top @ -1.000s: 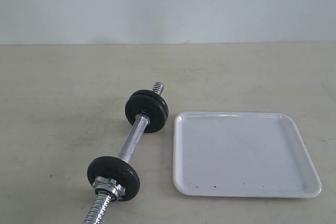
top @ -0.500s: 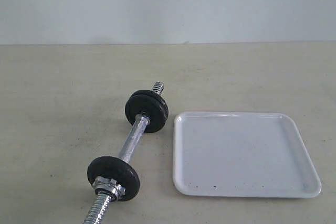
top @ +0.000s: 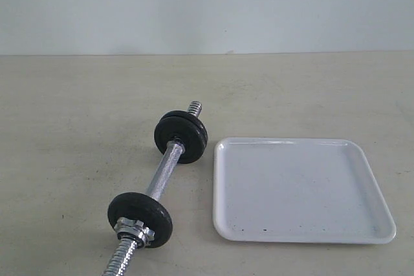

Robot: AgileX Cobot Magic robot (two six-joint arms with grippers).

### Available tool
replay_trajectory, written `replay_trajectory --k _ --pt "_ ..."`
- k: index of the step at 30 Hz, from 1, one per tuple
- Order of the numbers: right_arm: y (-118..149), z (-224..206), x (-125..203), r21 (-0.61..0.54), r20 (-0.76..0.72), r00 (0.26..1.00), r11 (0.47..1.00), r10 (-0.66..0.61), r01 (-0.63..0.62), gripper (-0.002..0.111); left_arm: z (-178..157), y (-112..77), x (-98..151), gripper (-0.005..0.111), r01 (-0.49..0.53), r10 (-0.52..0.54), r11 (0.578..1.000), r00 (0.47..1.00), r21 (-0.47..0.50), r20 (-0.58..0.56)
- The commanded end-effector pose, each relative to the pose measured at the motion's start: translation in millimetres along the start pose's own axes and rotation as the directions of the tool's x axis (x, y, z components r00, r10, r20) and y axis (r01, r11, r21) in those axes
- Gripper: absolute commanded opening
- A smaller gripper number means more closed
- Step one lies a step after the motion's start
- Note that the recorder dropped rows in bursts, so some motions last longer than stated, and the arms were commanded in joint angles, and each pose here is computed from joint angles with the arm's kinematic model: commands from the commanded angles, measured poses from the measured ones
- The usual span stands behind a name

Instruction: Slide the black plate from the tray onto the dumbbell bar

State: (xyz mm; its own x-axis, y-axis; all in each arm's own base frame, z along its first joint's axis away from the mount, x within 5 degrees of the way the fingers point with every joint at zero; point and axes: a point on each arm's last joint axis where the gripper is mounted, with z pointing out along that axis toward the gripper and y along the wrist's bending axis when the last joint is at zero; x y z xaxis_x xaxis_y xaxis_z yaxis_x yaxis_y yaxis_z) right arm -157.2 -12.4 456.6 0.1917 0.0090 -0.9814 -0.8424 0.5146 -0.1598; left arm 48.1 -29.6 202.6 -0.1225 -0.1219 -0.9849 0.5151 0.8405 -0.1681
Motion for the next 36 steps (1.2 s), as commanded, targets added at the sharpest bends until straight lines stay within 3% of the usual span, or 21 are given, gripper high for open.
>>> replay_trajectory --k 1,5,12,18,22,25,30,33,36 --pt "2 0 0 -0.009 0.011 1.000 1.000 0.013 -0.013 0.000 0 0.8 0 0.032 0.011 -0.011 1.000 1.000 -0.012 0.008" --pt "3 -1 7 -0.012 0.004 1.000 1.000 0.021 -0.021 0.000 0 4.4 0 0.032 0.014 -0.012 0.997 1.000 -0.076 0.019" --pt "-13 25 42 -0.011 -0.121 0.988 0.995 0.094 -0.096 0.000 -2 15.5 -2 0.032 0.028 -0.013 0.962 0.998 -0.271 0.056" --pt "-34 59 87 -0.007 -0.261 0.954 0.988 0.147 -0.155 0.000 -7 27.4 -4 0.032 0.051 -0.005 0.875 0.995 -0.481 0.097" --pt "-59 87 113 0.080 -0.141 0.977 0.985 0.162 -0.152 0.000 -11 33.5 -5 0.032 0.067 0.004 0.806 0.993 -0.588 0.119" --pt "-75 101 139 0.164 -0.121 0.978 0.975 0.171 -0.150 0.000 -12 34.2 -5 0.032 0.069 0.005 0.797 0.993 -0.600 0.122" --pt "-102 119 205 0.353 -0.086 0.963 0.912 0.256 -0.211 0.000 -12 34.2 -5 0.032 0.069 0.005 0.797 0.993 -0.600 0.122" --pt "-102 122 231 0.366 -0.141 0.945 0.902 0.296 -0.228 0.000 -12 34.2 -5 0.032 0.069 0.005 0.797 0.993 -0.600 0.122" --pt "-100 122 236 0.356 -0.168 0.934 0.903 0.315 -0.240 0.000 -12 34.1 -5 0.032 0.069 0.007 0.797 0.992 -0.600 0.123"
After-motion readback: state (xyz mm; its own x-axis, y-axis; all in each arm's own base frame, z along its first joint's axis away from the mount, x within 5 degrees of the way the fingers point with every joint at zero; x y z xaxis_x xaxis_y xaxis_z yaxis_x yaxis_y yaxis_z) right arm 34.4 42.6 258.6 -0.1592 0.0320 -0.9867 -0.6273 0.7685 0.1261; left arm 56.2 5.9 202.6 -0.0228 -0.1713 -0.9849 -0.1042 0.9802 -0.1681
